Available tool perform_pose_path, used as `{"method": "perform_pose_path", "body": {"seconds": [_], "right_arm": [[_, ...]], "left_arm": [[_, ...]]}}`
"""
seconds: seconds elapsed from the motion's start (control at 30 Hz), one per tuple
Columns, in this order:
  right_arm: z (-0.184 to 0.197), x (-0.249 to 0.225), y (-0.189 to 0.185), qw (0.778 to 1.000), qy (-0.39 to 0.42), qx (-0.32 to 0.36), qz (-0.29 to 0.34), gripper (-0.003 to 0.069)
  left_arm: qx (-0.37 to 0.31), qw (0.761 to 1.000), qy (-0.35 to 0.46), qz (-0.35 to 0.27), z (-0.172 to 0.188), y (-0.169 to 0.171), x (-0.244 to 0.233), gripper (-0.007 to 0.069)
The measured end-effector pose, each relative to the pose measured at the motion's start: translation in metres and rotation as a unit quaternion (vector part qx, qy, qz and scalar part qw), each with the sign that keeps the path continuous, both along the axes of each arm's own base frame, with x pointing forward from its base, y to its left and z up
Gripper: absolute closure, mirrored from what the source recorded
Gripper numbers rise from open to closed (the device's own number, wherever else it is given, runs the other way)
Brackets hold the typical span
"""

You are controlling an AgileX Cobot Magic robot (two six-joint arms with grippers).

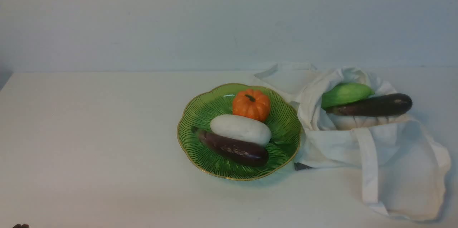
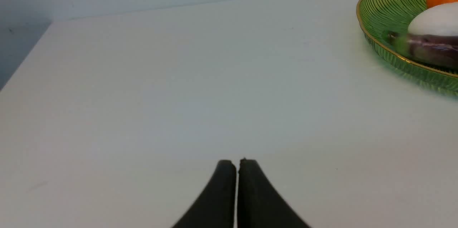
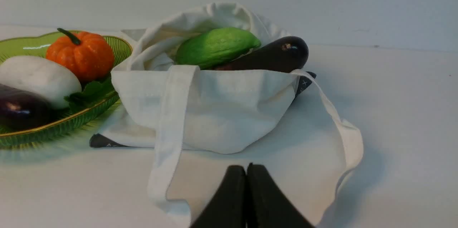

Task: Take vegetables from cloth bag on white table place on plate.
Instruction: 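Reach into the white cloth bag and grasp a vegetable inside with the right gripper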

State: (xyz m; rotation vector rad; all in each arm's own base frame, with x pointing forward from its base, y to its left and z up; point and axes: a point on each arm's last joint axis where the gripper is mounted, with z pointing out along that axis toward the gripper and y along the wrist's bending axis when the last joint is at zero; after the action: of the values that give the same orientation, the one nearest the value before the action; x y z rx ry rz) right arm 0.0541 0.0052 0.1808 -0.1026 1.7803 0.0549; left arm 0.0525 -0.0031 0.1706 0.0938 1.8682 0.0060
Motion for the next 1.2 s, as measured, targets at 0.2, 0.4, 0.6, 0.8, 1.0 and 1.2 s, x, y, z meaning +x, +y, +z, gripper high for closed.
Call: {"method": "perform_pose_path", "body": {"seconds": [0.2, 0.4, 0.6, 0.8, 1.0, 1.2], "right_arm": [[0.0, 0.0, 0.0, 1.0, 0.0, 0.0, 0.0, 0.0673], [0.0, 0.0, 0.0, 1.0, -0.001, -0.009, 0.002, 0.0673], [0.0, 0.0, 0.0, 1.0, -0.001, -0.014, 0.003, 0.0673], [0.0, 0.0, 0.0, 1.0, -0.001, -0.014, 0.003, 0.0673], [0.0, 0.0, 0.0, 1.0, -0.001, -0.014, 0.003, 0.0673], [0.0, 0.0, 0.0, 1.0, -0.001, -0.014, 0.003, 0.0673]], "left_arm": [[0.0, 1.0, 0.0, 0.0, 0.0, 0.0, 0.0, 0.063], [0.0, 1.0, 0.0, 0.0, 0.0, 0.0, 0.0, 0.063], [0.0, 1.0, 0.0, 0.0, 0.0, 0.0, 0.0, 0.063], [0.0, 1.0, 0.0, 0.0, 0.0, 0.0, 0.0, 0.063], [0.0, 1.0, 0.0, 0.0, 0.0, 0.0, 0.0, 0.063], [0.0, 1.0, 0.0, 0.0, 0.0, 0.0, 0.0, 0.063]]}}
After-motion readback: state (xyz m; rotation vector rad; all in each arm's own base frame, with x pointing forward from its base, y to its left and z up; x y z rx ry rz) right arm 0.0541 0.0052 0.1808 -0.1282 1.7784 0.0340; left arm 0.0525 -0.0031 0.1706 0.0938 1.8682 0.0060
